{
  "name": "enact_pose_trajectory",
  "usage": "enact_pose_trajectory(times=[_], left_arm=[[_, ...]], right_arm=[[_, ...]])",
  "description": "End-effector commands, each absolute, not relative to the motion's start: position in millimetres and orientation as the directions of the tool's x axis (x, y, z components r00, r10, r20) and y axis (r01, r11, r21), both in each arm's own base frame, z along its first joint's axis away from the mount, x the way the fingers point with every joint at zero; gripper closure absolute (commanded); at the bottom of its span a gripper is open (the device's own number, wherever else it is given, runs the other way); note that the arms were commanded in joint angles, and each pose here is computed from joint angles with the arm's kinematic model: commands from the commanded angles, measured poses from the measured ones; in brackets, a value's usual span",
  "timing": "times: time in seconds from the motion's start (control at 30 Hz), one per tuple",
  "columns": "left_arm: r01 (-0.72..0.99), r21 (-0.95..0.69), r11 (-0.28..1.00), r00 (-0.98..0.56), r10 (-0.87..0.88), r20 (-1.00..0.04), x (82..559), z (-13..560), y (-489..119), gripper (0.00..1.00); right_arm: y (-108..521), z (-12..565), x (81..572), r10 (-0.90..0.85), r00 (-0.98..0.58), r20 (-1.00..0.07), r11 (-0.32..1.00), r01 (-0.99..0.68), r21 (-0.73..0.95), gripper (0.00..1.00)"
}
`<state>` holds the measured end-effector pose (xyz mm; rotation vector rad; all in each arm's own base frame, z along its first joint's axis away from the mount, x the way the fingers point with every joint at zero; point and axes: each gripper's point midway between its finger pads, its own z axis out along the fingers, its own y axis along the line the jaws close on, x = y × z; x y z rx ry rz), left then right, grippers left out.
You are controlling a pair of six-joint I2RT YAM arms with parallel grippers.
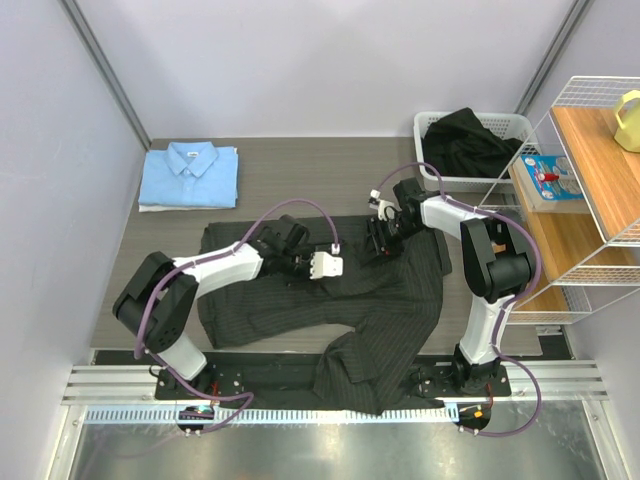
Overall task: Fold and stack the long sleeve shirts
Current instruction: Fold the shirt
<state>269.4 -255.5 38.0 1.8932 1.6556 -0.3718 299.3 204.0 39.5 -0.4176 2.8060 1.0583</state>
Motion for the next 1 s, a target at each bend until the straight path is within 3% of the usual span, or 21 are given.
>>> enact_pose_trajectory(times=[0.0, 0.1, 0.17, 0.3, 0.33, 0.4, 0.5, 0.6, 0.77, 0.97], left_arm=[[0.973, 0.231, -0.008, 0.151, 0.777, -0.611, 277.9, 49.8, -264.4, 1.00], [0.978, 0.202, 0.054, 0.095, 0.747, -0.658, 286.5, 62.8, -265.7, 1.00], [0.984, 0.155, 0.088, 0.047, 0.711, -0.702, 292.3, 76.5, -268.1, 1.00], [0.989, 0.032, 0.145, -0.071, 0.653, -0.754, 294.9, 92.8, -269.4, 1.00], [0.990, -0.006, 0.138, -0.094, 0.641, -0.762, 290.8, 94.6, -270.2, 1.00], [0.989, -0.035, 0.147, -0.121, 0.630, -0.767, 294.1, 97.1, -269.3, 1.00], [0.987, -0.077, 0.140, -0.147, 0.612, -0.777, 291.1, 100.9, -269.9, 1.00], [0.987, -0.081, 0.140, -0.148, 0.590, -0.794, 291.1, 110.5, -270.8, 1.00], [0.986, -0.068, 0.150, -0.146, 0.607, -0.781, 293.6, 106.6, -267.0, 1.00], [0.978, -0.091, 0.186, -0.186, 0.600, -0.778, 302.6, 99.2, -258.6, 1.00]], right_arm=[[206.9, 54.6, 306.0, -0.238, -0.935, -0.264, 0.692, -0.354, 0.629, 0.56], [215.4, 71.8, 306.8, -0.240, -0.915, -0.324, 0.641, -0.400, 0.655, 0.52], [221.9, 85.6, 308.0, -0.247, -0.868, -0.432, 0.614, -0.485, 0.623, 0.45], [228.3, 115.3, 315.0, -0.323, -0.684, -0.654, 0.538, -0.701, 0.468, 0.20], [227.0, 118.7, 316.8, -0.335, -0.635, -0.696, 0.521, -0.740, 0.424, 0.08], [221.3, 136.1, 316.4, -0.409, -0.439, -0.800, 0.446, -0.861, 0.245, 0.06], [208.8, 139.2, 309.6, -0.514, -0.173, -0.840, 0.332, -0.943, -0.009, 0.05], [206.6, 137.2, 303.9, -0.543, -0.015, -0.839, 0.250, -0.957, -0.145, 0.05], [237.9, 126.8, 291.0, -0.529, 0.097, -0.843, 0.175, -0.960, -0.220, 0.11], [281.4, 116.4, 286.9, -0.465, 0.199, -0.863, 0.191, -0.929, -0.317, 0.18]])
